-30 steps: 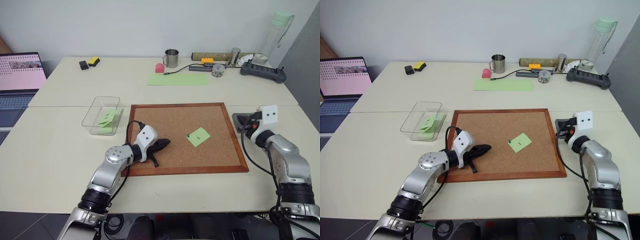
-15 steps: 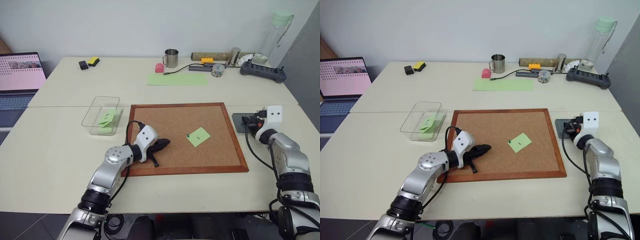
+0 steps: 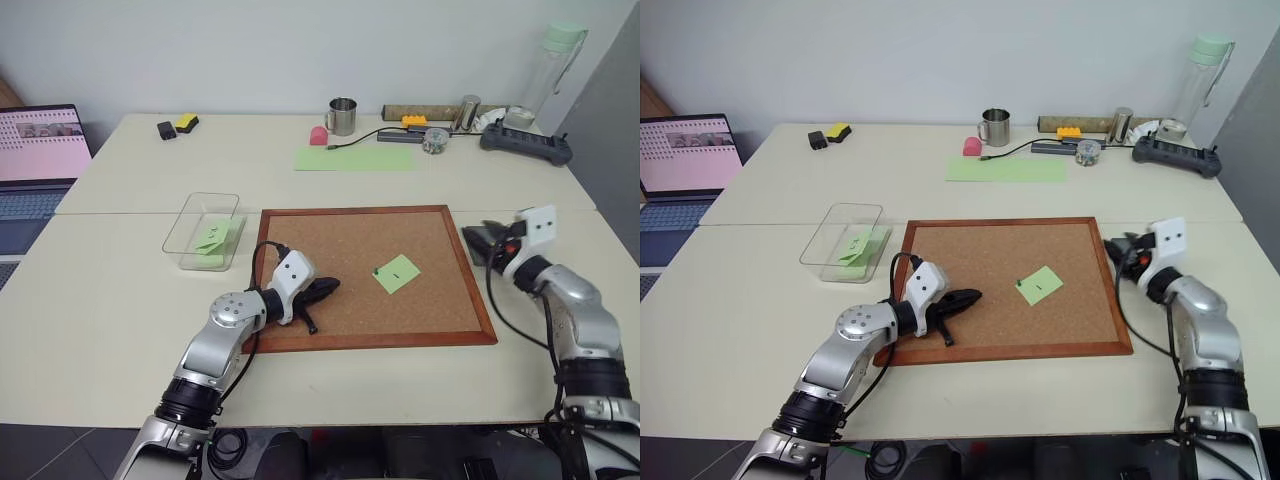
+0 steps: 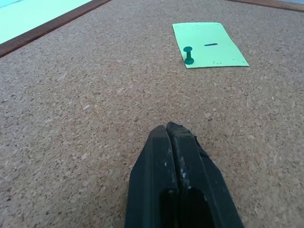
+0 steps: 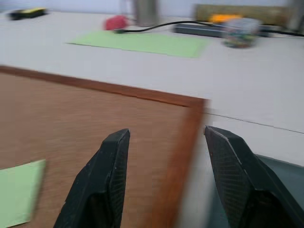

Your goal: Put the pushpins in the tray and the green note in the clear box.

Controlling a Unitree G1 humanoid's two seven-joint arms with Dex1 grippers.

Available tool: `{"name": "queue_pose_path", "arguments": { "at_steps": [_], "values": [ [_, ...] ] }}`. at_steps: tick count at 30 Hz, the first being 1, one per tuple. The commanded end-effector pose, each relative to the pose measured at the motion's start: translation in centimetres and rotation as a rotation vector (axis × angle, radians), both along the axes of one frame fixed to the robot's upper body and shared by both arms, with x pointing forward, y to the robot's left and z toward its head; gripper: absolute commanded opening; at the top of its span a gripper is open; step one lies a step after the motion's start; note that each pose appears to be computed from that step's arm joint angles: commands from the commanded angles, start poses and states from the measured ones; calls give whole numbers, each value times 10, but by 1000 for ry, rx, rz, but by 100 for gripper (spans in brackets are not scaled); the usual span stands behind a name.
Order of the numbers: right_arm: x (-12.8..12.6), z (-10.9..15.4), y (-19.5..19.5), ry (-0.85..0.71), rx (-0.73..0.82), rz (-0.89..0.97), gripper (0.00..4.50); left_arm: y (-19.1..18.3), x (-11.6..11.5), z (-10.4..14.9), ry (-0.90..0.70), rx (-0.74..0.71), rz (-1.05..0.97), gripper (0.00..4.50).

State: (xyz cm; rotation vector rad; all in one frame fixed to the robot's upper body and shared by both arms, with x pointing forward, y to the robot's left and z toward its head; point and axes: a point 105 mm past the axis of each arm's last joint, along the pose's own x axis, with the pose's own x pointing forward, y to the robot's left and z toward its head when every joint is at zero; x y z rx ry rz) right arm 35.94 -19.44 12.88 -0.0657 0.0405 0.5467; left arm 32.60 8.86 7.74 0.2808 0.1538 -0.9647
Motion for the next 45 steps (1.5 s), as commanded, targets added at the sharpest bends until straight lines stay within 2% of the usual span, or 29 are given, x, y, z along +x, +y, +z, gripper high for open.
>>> {"name": "queue_pose_path", "arguments": {
  "at_steps": [1,6,10,22,34,36,40,45],
  "values": [
    [-25,7,52,-26,-6,233,257,4,-5,-15,50,39,4,0],
    [-32,-4,87,-12,-7,289,257,4,-5,-15,49,41,2,0],
    [-26,-14,103,5,-39,288,257,4,-5,-13,44,42,3,0],
    [-13,-29,114,50,-96,283,257,7,-7,-13,40,44,14,0],
    [-13,-32,117,62,-102,308,28,8,-8,-14,41,39,31,0],
    [-13,-31,117,61,-100,309,3,8,-8,-15,41,38,32,0],
    [-11,-22,115,26,-82,304,3,7,-8,-15,43,37,32,0],
    [-17,13,119,-92,-43,356,3,7,-7,-16,46,37,30,0]
  ]
}}
